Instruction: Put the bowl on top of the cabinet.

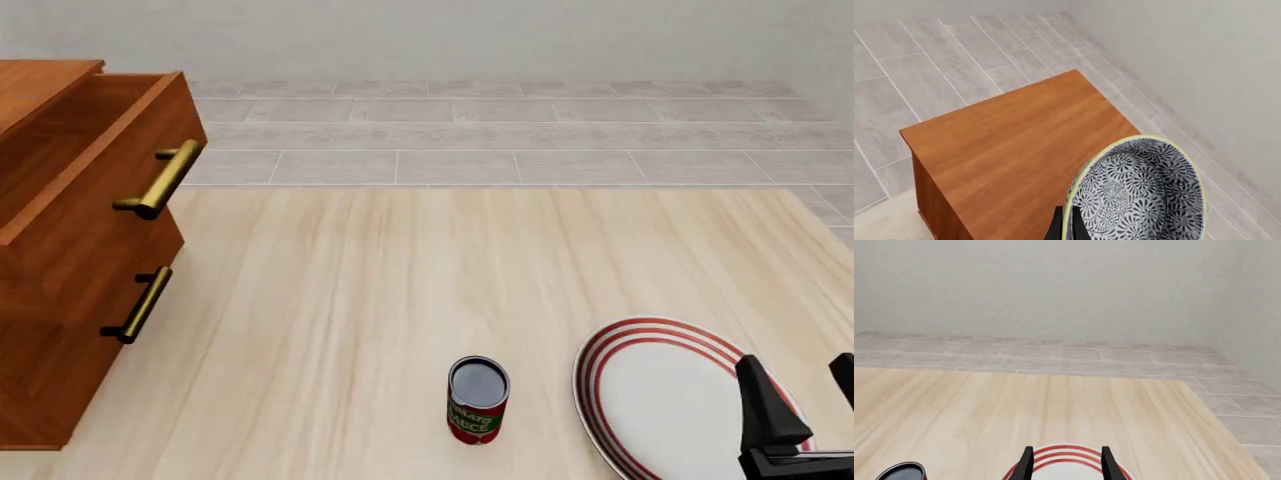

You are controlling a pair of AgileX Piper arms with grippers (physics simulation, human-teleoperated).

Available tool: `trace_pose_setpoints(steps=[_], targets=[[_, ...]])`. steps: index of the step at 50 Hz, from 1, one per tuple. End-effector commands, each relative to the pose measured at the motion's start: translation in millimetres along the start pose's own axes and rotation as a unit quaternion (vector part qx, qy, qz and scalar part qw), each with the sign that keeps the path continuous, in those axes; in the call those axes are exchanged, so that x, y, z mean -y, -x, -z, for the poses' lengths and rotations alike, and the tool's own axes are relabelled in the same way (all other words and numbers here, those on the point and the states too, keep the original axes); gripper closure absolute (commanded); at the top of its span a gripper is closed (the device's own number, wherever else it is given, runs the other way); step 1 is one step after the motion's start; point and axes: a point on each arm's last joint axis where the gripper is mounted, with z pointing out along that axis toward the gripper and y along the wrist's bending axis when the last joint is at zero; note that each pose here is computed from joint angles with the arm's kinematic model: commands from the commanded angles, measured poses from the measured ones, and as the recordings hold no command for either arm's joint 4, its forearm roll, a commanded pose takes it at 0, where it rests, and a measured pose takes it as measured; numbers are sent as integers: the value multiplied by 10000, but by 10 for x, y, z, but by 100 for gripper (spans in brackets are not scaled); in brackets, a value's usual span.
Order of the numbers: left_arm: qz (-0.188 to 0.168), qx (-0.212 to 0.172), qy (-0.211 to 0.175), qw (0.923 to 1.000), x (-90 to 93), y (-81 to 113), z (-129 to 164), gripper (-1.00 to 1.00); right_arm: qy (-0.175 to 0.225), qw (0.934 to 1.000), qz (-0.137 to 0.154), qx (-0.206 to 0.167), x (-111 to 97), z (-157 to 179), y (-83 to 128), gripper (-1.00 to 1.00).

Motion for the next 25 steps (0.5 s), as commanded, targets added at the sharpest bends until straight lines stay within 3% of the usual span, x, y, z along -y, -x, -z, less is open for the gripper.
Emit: trace_pose_setpoints(steps=[1,25], targets=[[7,23,32,10000,-26,-6,-23,100,1,10000,2,2,0,-4,1,-100],[89,-12,32,10000,-44,-56,-77,100,3,10000,0,5,0,-2,1,-100]])
